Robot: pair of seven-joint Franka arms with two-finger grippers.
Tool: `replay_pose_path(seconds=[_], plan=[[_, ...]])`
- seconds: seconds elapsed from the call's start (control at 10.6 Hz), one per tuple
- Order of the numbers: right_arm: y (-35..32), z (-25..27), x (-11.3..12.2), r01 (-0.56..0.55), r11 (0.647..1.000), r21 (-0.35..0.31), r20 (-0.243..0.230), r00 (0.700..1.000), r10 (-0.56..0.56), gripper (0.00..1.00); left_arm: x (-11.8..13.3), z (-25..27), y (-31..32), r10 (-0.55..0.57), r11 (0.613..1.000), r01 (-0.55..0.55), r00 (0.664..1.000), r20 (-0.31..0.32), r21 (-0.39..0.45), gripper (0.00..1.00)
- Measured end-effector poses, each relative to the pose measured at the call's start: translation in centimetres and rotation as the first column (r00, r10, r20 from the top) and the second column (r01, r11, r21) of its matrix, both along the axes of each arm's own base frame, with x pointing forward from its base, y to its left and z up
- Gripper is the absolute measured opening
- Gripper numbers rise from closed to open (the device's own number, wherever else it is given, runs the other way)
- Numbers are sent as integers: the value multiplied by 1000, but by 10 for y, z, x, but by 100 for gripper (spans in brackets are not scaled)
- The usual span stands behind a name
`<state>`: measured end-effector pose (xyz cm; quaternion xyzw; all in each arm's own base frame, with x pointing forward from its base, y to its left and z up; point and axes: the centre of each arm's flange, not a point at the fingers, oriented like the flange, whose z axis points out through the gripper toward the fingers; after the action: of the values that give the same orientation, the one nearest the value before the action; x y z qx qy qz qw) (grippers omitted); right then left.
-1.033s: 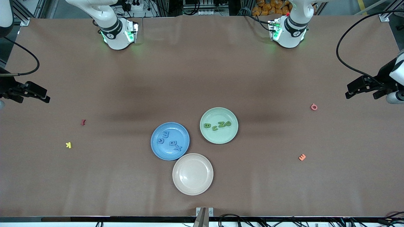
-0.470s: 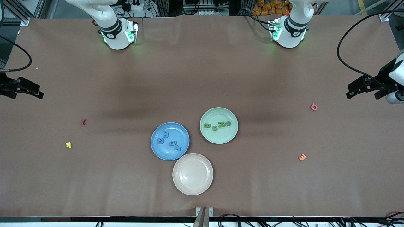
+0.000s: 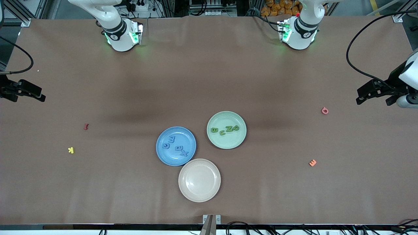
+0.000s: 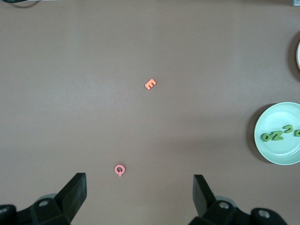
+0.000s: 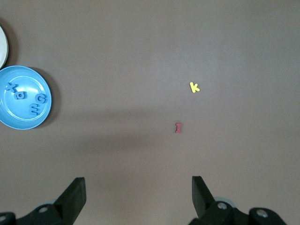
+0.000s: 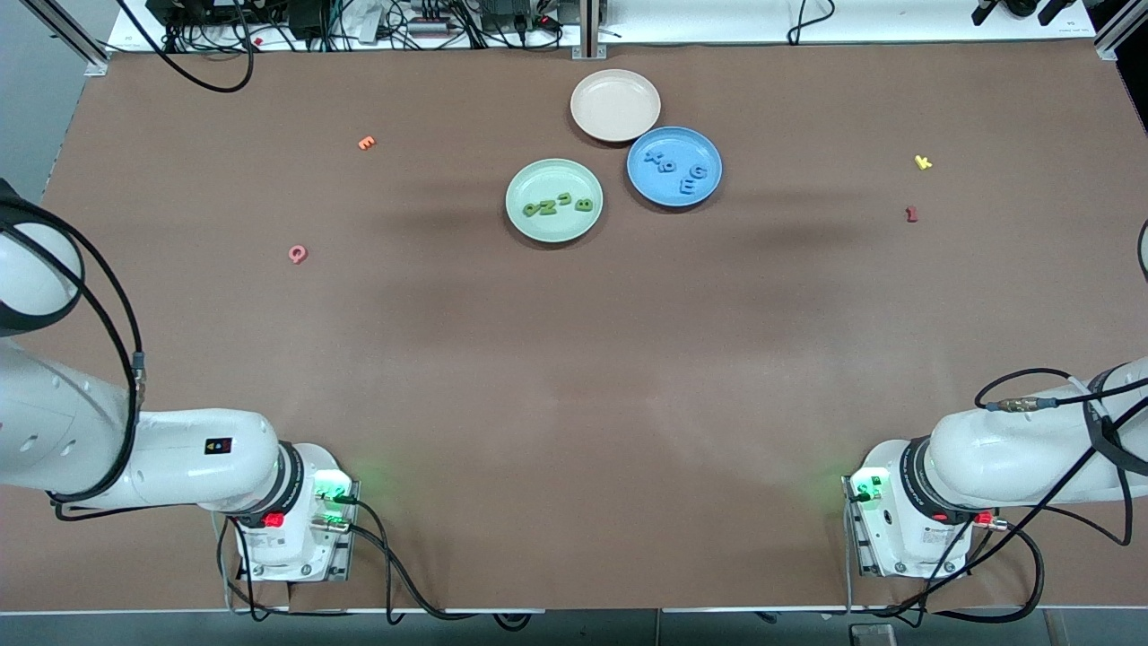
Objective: Sort letters by color into matching plates
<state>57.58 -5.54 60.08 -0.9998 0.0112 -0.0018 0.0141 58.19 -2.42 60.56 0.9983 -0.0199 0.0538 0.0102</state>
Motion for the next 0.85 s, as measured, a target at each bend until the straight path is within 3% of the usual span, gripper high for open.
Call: replay_pose_path(seconds=[0.85], plan=[[1, 1, -1, -2, 1000, 0, -2, 1000, 2, 100, 0, 1, -5, -9, 1000, 9, 1000, 3, 0, 100]])
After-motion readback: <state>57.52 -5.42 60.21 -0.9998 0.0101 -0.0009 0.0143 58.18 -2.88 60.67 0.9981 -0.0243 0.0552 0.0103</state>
